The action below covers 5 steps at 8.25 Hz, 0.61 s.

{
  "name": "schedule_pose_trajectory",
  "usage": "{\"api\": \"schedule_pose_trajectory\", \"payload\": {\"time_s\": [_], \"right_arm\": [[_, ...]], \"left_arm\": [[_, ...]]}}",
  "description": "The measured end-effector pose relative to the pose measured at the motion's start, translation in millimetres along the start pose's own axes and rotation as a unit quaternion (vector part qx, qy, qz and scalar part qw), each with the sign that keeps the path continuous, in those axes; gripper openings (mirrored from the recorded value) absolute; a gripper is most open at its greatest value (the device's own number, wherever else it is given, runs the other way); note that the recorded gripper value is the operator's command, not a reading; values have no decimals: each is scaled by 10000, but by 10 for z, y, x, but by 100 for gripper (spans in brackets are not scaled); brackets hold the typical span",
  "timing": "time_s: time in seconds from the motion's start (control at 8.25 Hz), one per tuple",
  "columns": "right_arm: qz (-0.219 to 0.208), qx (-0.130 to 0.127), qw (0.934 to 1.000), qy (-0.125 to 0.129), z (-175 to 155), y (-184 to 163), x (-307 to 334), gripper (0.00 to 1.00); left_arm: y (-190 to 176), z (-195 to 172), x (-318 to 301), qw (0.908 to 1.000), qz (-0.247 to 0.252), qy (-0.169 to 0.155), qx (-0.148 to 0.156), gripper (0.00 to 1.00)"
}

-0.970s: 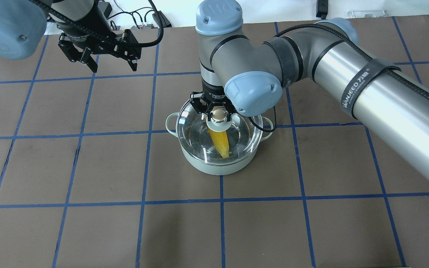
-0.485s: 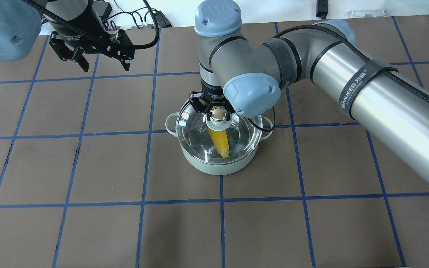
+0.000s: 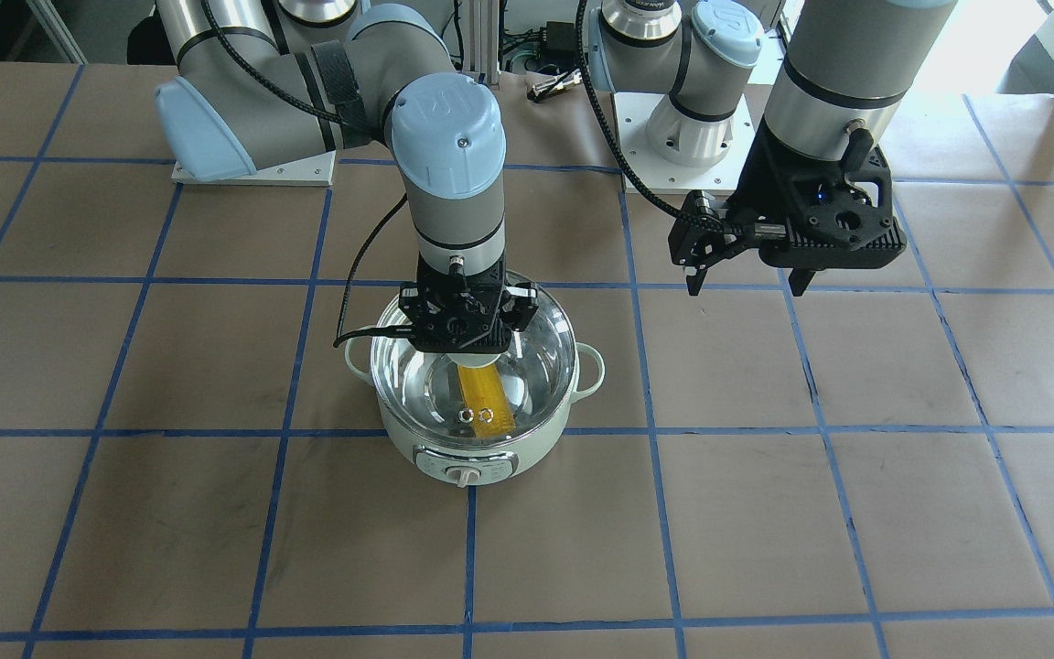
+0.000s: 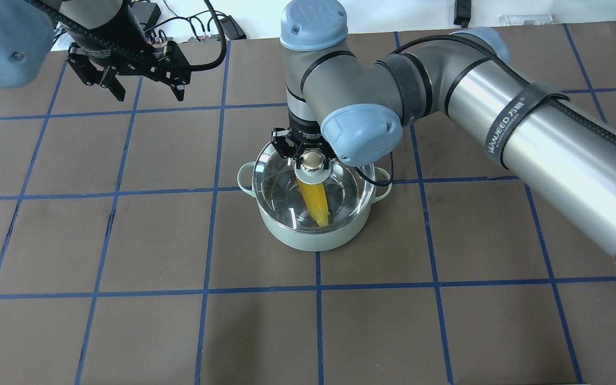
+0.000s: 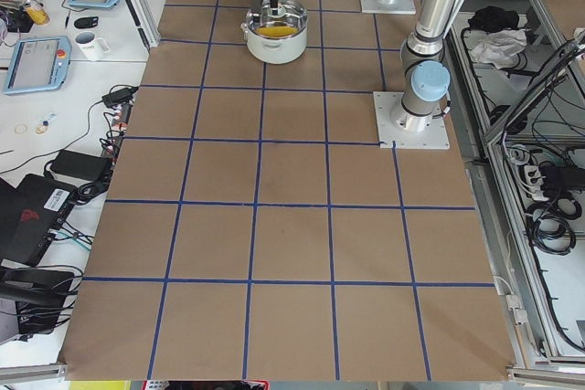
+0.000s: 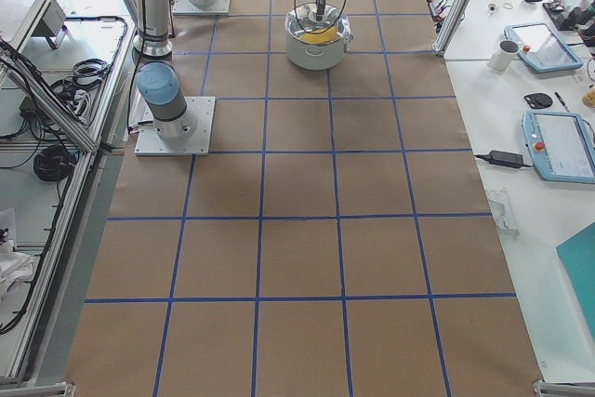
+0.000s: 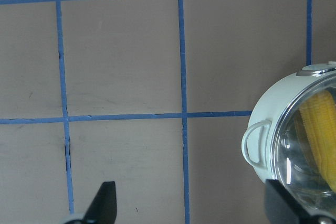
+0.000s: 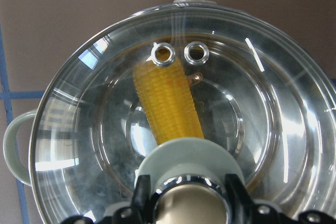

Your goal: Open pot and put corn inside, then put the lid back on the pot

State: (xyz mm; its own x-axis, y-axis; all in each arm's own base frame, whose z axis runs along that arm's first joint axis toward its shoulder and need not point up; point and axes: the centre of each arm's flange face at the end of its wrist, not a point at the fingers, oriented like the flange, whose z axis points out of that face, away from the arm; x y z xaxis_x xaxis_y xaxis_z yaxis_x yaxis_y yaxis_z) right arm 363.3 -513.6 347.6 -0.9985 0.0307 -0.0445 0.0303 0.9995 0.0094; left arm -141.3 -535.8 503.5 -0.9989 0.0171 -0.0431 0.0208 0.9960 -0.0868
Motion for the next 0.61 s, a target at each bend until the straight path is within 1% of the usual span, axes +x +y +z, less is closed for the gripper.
{"api": "schedule_pose_trajectory", "payload": {"time_s": [0.36,0.61], "right_arm": [[-9,9,10000,2,5,-4,-1,44],[-3,21,10000,-1,3,-7,-2,48]], "left_arm": [[2,-1,-3,10000,0,12,1,100],[4,-4,-3,10000,-1,14,3,100]]}}
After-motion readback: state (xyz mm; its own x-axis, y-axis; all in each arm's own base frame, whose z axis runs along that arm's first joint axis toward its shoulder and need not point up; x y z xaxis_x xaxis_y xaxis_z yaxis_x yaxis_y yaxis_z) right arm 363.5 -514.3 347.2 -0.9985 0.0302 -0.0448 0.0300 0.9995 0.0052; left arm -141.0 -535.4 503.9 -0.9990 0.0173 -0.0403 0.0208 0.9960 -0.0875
